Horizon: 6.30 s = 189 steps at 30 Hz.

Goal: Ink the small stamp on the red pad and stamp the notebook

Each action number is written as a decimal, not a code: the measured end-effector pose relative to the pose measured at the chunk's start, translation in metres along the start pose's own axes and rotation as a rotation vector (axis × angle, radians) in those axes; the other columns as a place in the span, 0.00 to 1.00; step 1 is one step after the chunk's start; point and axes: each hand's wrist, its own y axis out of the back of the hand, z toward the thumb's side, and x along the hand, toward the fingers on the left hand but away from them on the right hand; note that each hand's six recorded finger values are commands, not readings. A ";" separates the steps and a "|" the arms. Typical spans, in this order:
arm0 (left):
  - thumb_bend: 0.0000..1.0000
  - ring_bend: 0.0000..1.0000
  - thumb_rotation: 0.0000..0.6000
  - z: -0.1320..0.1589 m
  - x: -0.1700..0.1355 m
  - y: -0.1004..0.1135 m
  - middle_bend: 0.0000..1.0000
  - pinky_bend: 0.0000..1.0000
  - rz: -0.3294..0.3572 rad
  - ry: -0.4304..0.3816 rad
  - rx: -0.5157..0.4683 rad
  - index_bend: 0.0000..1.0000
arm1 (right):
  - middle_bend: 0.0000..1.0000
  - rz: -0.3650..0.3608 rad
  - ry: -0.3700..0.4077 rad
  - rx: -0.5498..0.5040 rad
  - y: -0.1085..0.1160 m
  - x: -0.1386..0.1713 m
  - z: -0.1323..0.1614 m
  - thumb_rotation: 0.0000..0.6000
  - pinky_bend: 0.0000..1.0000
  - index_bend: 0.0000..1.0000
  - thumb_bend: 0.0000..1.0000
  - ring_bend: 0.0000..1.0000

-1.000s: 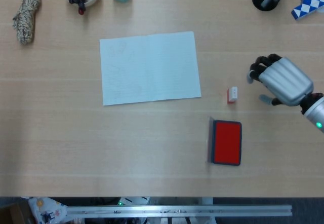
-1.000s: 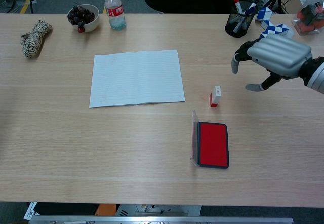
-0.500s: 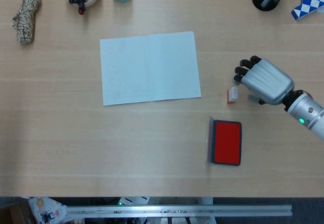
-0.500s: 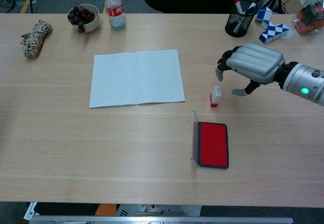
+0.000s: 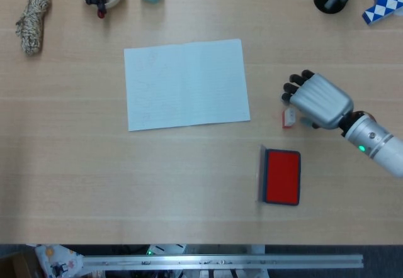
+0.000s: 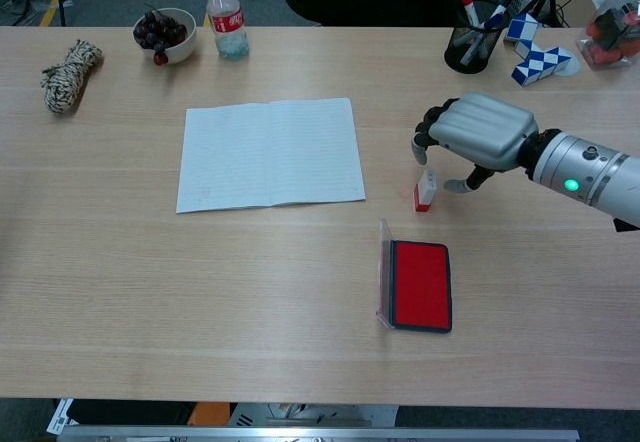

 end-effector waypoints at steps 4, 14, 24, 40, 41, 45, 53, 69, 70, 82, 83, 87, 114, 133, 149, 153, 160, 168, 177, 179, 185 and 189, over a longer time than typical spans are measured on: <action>0.19 0.21 1.00 -0.001 0.000 0.000 0.14 0.17 -0.001 0.002 0.001 0.18 | 0.39 0.010 0.000 -0.003 -0.003 -0.004 0.003 1.00 0.33 0.45 0.19 0.26; 0.19 0.21 1.00 -0.003 0.000 -0.001 0.14 0.17 -0.009 0.006 0.001 0.18 | 0.39 0.003 -0.007 -0.003 -0.003 -0.012 0.010 1.00 0.33 0.45 0.20 0.26; 0.19 0.21 1.00 -0.008 0.000 -0.001 0.14 0.17 -0.014 0.014 -0.003 0.18 | 0.39 -0.005 0.007 -0.011 0.001 -0.019 0.024 1.00 0.33 0.45 0.20 0.26; 0.19 0.21 1.00 -0.008 -0.002 -0.002 0.13 0.17 -0.022 0.013 -0.002 0.18 | 0.39 0.031 -0.003 -0.001 -0.005 -0.012 0.017 1.00 0.33 0.49 0.23 0.26; 0.19 0.21 1.00 -0.008 -0.002 -0.002 0.13 0.17 -0.022 0.014 -0.002 0.18 | 0.39 0.032 -0.003 -0.002 -0.006 -0.012 0.017 1.00 0.33 0.49 0.24 0.26; 0.19 0.21 1.00 -0.008 -0.002 -0.003 0.13 0.17 -0.023 0.015 -0.002 0.18 | 0.39 0.036 -0.001 -0.002 -0.007 -0.013 0.018 1.00 0.33 0.49 0.24 0.26; 0.19 0.21 1.00 -0.009 -0.001 -0.003 0.13 0.17 -0.021 0.016 -0.001 0.18 | 0.39 0.047 0.008 0.004 -0.011 -0.015 0.021 1.00 0.33 0.52 0.25 0.26; 0.19 0.21 1.00 -0.009 0.000 -0.004 0.13 0.17 -0.026 0.019 0.001 0.17 | 0.40 0.050 -0.001 -0.001 -0.011 -0.017 0.018 1.00 0.33 0.56 0.29 0.27; 0.19 0.21 1.00 -0.009 0.000 -0.004 0.13 0.17 -0.026 0.019 0.001 0.17 | 0.41 0.051 -0.001 -0.001 -0.012 -0.018 0.018 1.00 0.33 0.57 0.29 0.27; 0.19 0.21 1.00 -0.010 -0.001 -0.002 0.13 0.17 -0.023 0.025 -0.001 0.17 | 0.44 0.043 0.012 -0.042 -0.003 -0.011 0.020 1.00 0.33 0.63 0.30 0.30; 0.19 0.21 1.00 -0.010 -0.001 -0.002 0.13 0.17 -0.022 0.025 -0.002 0.17 | 0.44 0.043 0.016 -0.054 -0.001 -0.008 0.020 1.00 0.33 0.63 0.30 0.30; 0.19 0.21 1.00 -0.008 -0.001 -0.001 0.13 0.17 -0.022 0.021 -0.002 0.17 | 0.45 0.048 0.033 -0.102 0.011 0.005 0.021 1.00 0.33 0.63 0.30 0.31; 0.19 0.21 1.00 -0.004 -0.007 -0.002 0.13 0.17 -0.033 0.012 -0.011 0.17 | 0.55 0.211 0.177 -0.079 0.022 0.046 0.060 1.00 0.40 0.70 0.32 0.43; 0.19 0.21 1.00 -0.010 -0.008 -0.008 0.13 0.17 -0.048 0.025 -0.016 0.16 | 0.56 0.273 0.219 0.054 0.011 0.031 0.080 1.00 0.40 0.72 0.32 0.44; 0.19 0.21 1.00 -0.012 -0.008 -0.009 0.12 0.17 -0.052 0.031 -0.015 0.15 | 0.58 0.278 0.229 0.108 0.003 0.030 0.087 1.00 0.40 0.74 0.32 0.45; 0.19 0.21 1.00 -0.013 -0.009 -0.010 0.12 0.17 -0.053 0.032 -0.015 0.15 | 0.58 0.280 0.230 0.109 0.001 0.030 0.088 1.00 0.40 0.74 0.32 0.45; 0.19 0.21 1.00 -0.013 -0.009 -0.010 0.12 0.17 -0.054 0.033 -0.015 0.15 | 0.58 0.289 0.227 0.110 -0.003 0.030 0.087 1.00 0.40 0.74 0.32 0.45; 0.19 0.21 1.00 -0.013 -0.008 -0.010 0.12 0.17 -0.054 0.033 -0.016 0.14 | 0.58 0.292 0.220 0.108 -0.006 0.031 0.086 1.00 0.40 0.74 0.33 0.45; 0.19 0.21 1.00 -0.012 -0.008 -0.010 0.12 0.17 -0.054 0.032 -0.016 0.14 | 0.58 0.291 0.208 0.093 -0.008 0.032 0.083 1.00 0.40 0.75 0.32 0.45; 0.19 0.21 1.00 -0.012 -0.008 -0.009 0.12 0.17 -0.052 0.032 -0.016 0.14 | 0.58 0.279 0.205 0.078 -0.004 0.032 0.083 1.00 0.40 0.75 0.32 0.45; 0.19 0.21 1.00 -0.013 -0.009 -0.007 0.12 0.17 -0.045 0.034 -0.018 0.14 | 0.59 0.227 0.181 0.024 0.016 0.033 0.076 1.00 0.40 0.75 0.32 0.45; 0.19 0.21 1.00 -0.012 -0.009 -0.006 0.12 0.17 -0.046 0.031 -0.018 0.14 | 0.59 0.178 0.132 -0.015 0.040 0.031 0.058 1.00 0.40 0.75 0.32 0.46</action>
